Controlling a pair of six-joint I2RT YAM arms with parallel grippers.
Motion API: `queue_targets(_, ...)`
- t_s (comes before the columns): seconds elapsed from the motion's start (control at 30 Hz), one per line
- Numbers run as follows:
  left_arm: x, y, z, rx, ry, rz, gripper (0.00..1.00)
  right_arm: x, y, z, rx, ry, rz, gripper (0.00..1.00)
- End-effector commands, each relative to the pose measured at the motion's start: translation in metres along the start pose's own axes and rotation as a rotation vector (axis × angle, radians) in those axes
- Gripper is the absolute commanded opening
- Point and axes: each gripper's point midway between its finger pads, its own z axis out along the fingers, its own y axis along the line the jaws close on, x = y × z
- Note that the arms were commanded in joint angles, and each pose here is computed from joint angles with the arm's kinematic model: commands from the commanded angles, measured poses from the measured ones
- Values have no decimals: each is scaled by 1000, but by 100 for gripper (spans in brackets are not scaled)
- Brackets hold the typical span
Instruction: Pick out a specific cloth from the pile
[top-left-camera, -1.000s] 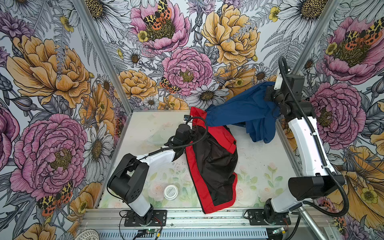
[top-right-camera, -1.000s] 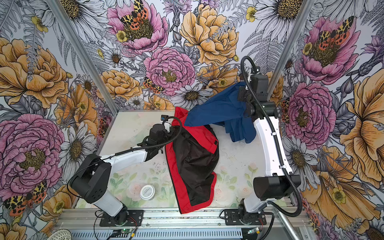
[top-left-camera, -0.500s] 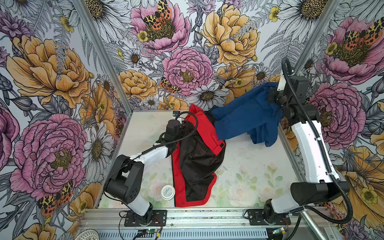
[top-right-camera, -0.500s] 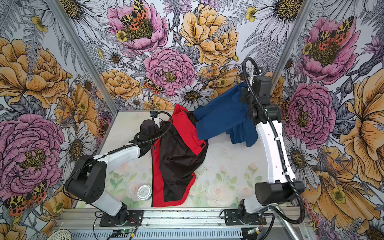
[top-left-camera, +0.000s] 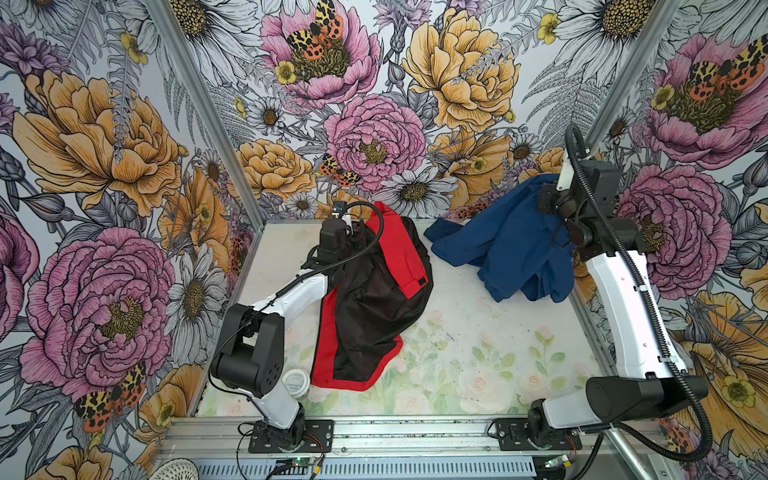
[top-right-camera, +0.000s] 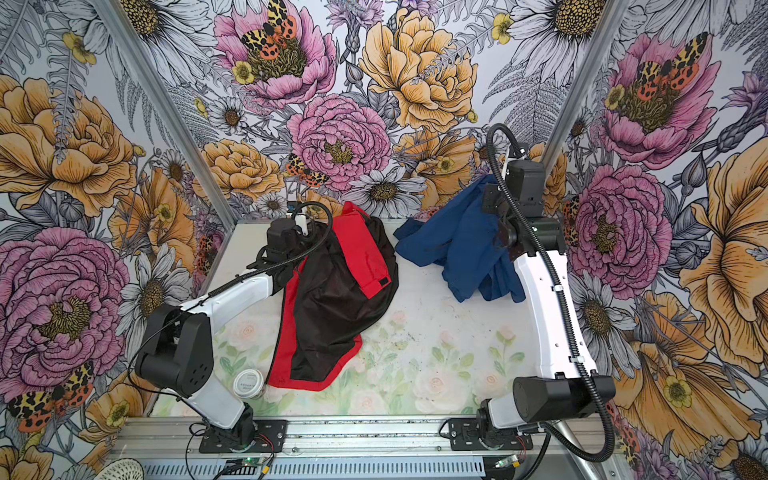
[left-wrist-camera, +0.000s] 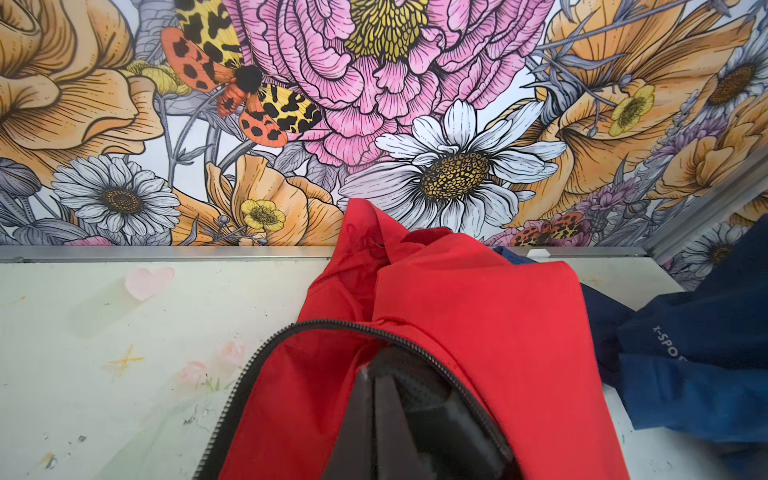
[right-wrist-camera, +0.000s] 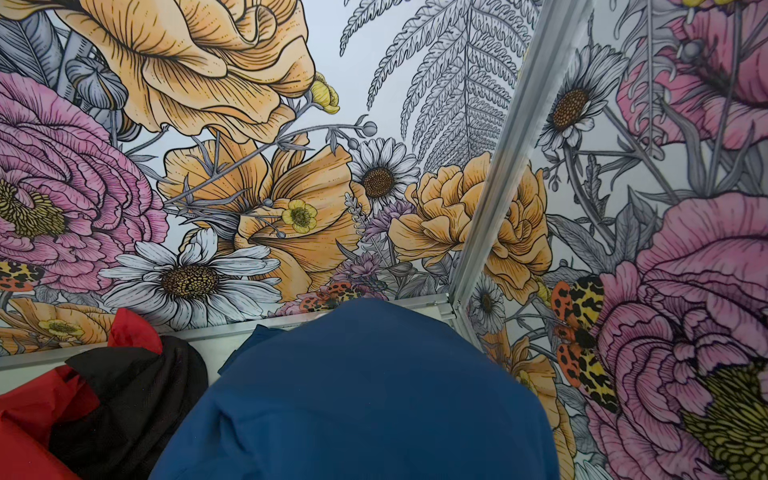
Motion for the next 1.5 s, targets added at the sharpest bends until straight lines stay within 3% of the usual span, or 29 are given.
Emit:
queue_targets(0.0, -43, 6, -1, 12, -95, 8, 0, -29, 5, -23, -32, -122, 29, 0)
queue_targets(0.43, -86, 30, 4, -10, -128, 51, 0, 16, 20, -12, -51, -34, -2, 0)
queue_targets(0.87, -134, 89, -37, -155, -203, 71, 0, 43, 36, -10, -79, 6, -25, 0)
queue_targets(1.17, -135, 128, -51, -249, -217, 60, 0, 65, 45, -1, -89, 56, -45, 0)
queue_targets(1.47, -110, 162, -45, -296, -192, -12, 0, 82, 48, 5, -86, 94, -64, 0)
